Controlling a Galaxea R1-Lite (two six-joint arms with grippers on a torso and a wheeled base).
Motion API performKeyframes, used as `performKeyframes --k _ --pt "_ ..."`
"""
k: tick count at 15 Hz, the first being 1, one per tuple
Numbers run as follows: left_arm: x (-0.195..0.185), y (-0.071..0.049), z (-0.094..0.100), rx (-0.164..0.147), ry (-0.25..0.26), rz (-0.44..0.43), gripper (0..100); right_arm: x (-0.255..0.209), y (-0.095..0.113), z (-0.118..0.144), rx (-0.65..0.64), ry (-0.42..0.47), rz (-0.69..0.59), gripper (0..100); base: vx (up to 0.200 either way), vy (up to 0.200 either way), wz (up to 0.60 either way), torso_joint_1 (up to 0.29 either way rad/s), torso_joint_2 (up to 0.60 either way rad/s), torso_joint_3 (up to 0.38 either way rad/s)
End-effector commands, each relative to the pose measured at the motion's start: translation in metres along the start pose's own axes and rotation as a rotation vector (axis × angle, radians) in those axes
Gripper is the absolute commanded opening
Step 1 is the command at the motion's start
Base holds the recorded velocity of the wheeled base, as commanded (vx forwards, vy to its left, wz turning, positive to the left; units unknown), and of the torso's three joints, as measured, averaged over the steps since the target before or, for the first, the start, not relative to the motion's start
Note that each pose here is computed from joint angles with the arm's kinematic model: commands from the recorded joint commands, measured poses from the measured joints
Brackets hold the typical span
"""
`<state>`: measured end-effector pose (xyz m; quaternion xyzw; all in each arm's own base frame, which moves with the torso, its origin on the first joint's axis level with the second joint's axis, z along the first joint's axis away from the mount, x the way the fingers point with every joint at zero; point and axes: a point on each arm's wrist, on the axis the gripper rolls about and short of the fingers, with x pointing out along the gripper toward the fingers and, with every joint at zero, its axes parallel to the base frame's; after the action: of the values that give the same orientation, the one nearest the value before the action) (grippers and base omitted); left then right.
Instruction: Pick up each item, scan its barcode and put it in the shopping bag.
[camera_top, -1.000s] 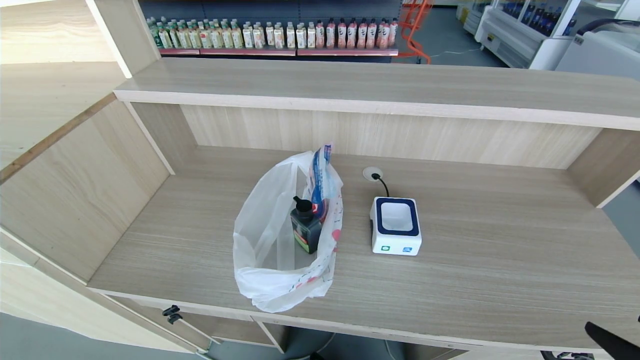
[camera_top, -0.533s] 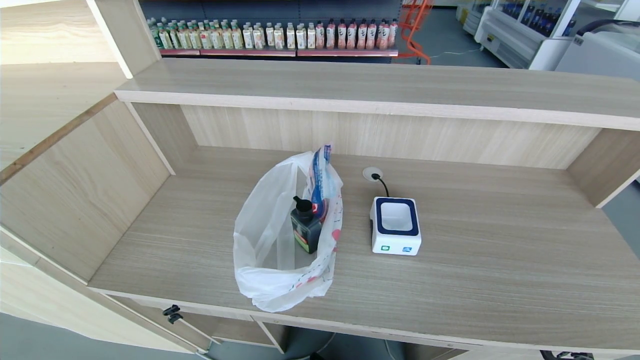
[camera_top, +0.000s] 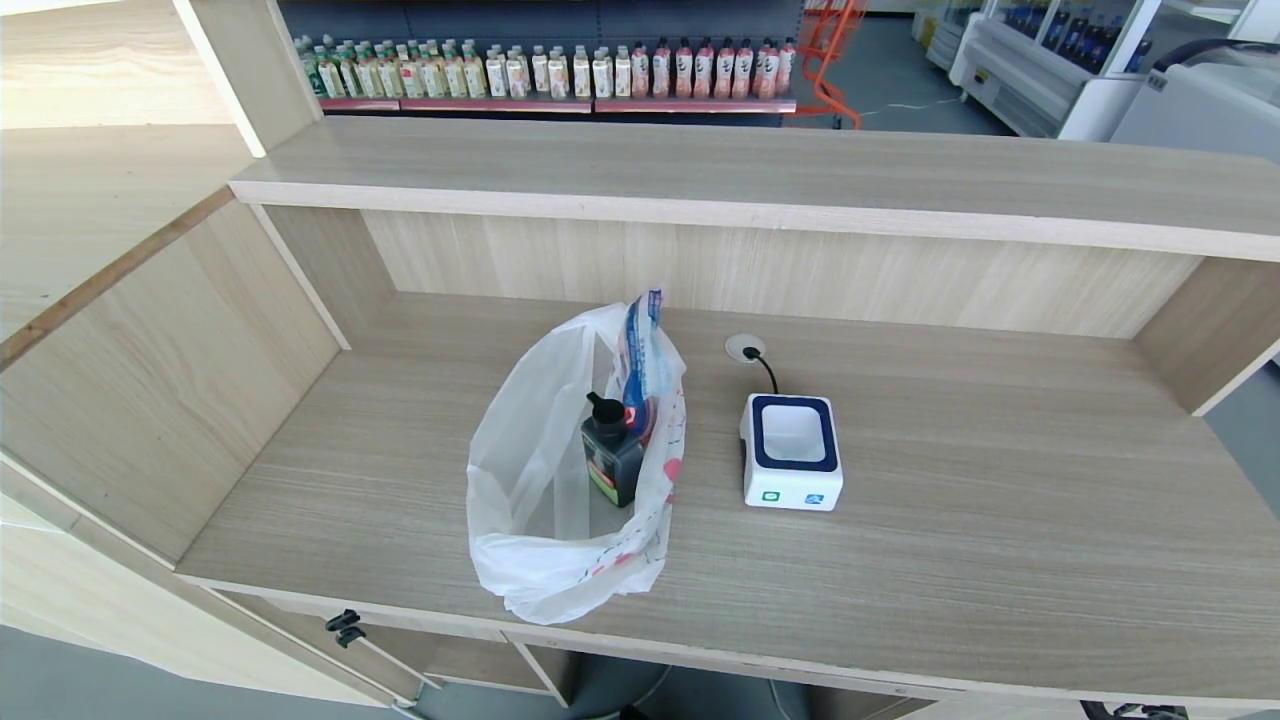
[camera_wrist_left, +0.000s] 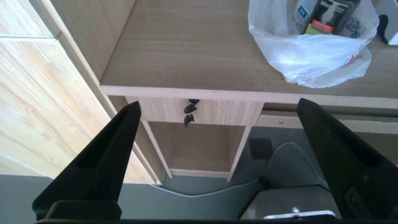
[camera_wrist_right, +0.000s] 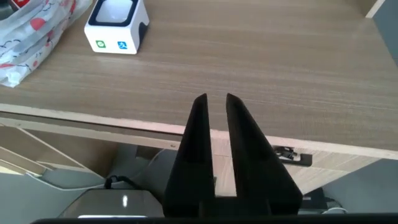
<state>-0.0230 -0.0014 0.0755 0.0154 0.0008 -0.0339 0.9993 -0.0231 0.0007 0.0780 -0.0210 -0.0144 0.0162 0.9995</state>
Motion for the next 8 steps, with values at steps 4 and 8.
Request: performKeyframes --k 4,8 --pt "0.0001 0.0000 0.0000 0.000 0.002 0.000 100 0.0002 0.0000 0.0001 0.000 0.002 0.001 0 0.000 0.000 0.00 0.000 0.00 0.000" --pt "0.0000 0.0000 -0.0001 0.001 0.001 0.000 100 0.0002 0.0000 0.0001 0.000 0.002 0.001 0 0.000 0.000 0.00 0.000 0.00 0.000"
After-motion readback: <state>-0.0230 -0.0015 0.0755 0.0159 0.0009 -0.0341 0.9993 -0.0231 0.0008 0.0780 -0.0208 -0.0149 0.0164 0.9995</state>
